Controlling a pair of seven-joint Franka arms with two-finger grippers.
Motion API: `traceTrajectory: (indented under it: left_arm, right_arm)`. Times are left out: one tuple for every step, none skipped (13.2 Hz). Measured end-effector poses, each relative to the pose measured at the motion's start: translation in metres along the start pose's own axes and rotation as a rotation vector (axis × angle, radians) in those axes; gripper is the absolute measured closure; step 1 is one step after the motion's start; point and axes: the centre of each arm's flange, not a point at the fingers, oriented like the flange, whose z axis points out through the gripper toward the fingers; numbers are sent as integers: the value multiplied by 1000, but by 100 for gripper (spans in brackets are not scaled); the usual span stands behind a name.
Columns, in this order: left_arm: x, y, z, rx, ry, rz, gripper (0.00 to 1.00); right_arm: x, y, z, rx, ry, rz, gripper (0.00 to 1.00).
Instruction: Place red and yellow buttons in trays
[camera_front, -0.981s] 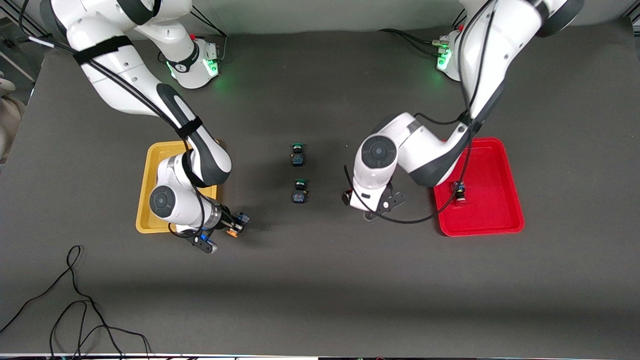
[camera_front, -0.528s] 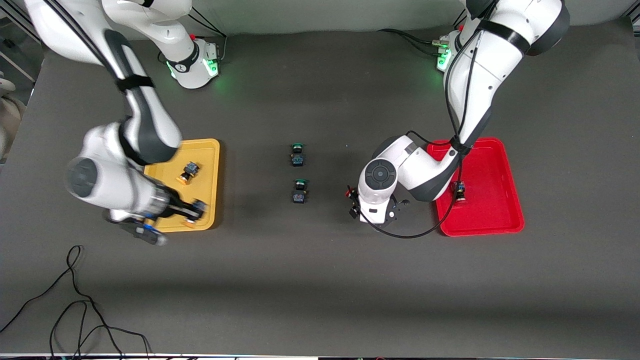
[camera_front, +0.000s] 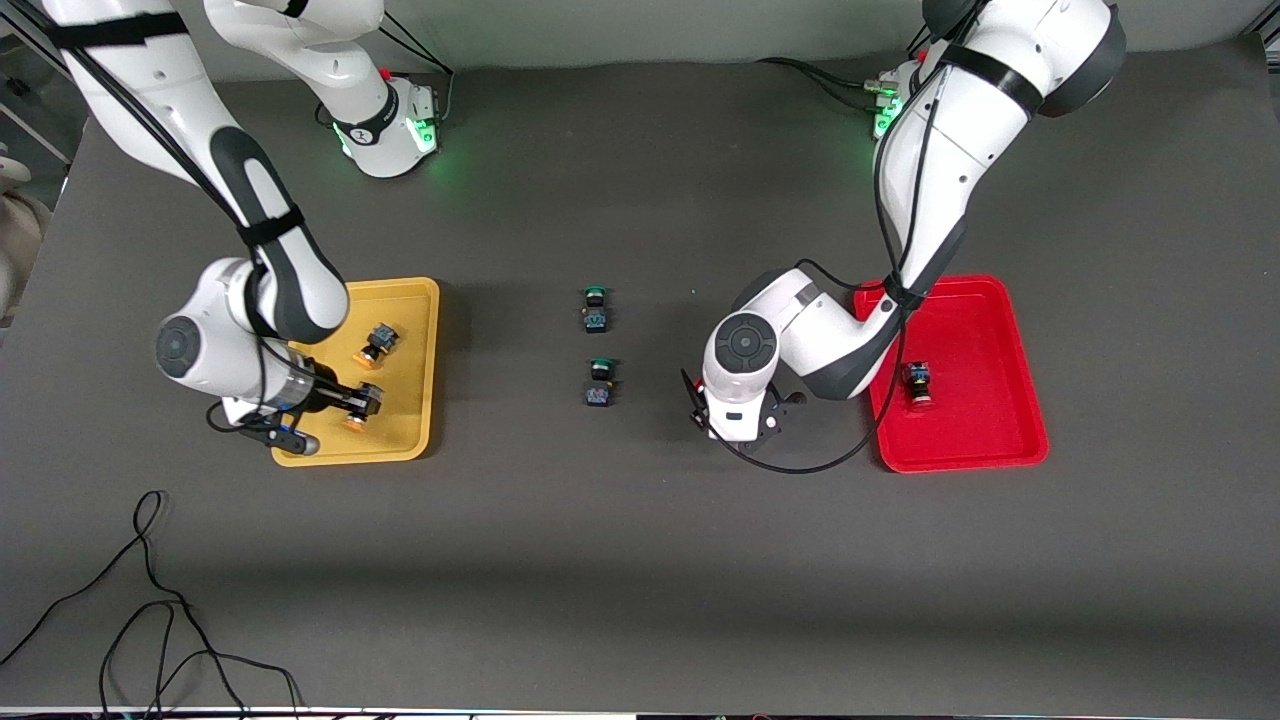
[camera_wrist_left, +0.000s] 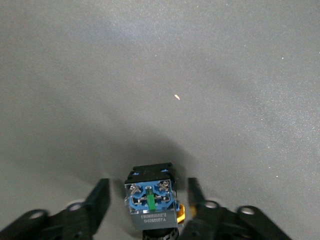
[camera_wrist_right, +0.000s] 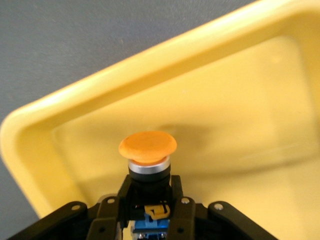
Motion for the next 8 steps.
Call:
traceTrajectory:
  left_arm:
    - [1, 0, 0, 0, 1, -1, 50]
    - [2, 1, -2, -1, 3, -3, 59]
    - [5, 2, -5, 2, 6, -3, 59]
    - [8, 2, -9, 18, 8, 5, 59]
    - [14, 1, -19, 48, 4, 24, 59]
    - [23, 0, -38, 66, -17, 52, 59]
    - [36, -4, -68, 64, -45, 90, 59]
    - [57, -16, -107, 58, -72, 144, 59]
  right_arm:
    - [0, 0, 3, -1, -1, 0, 64]
    - [1, -1, 1, 1, 1, 1, 54]
    - [2, -3, -4, 6, 8, -1, 42]
    - [4, -7, -15, 14, 16, -6, 31]
    - [6, -14, -35, 27, 20, -16, 19]
    - [6, -23, -67, 47, 27, -30, 8]
    - [5, -31, -107, 70, 42, -46, 0]
    - [-1, -38, -151, 93, 66, -64, 0]
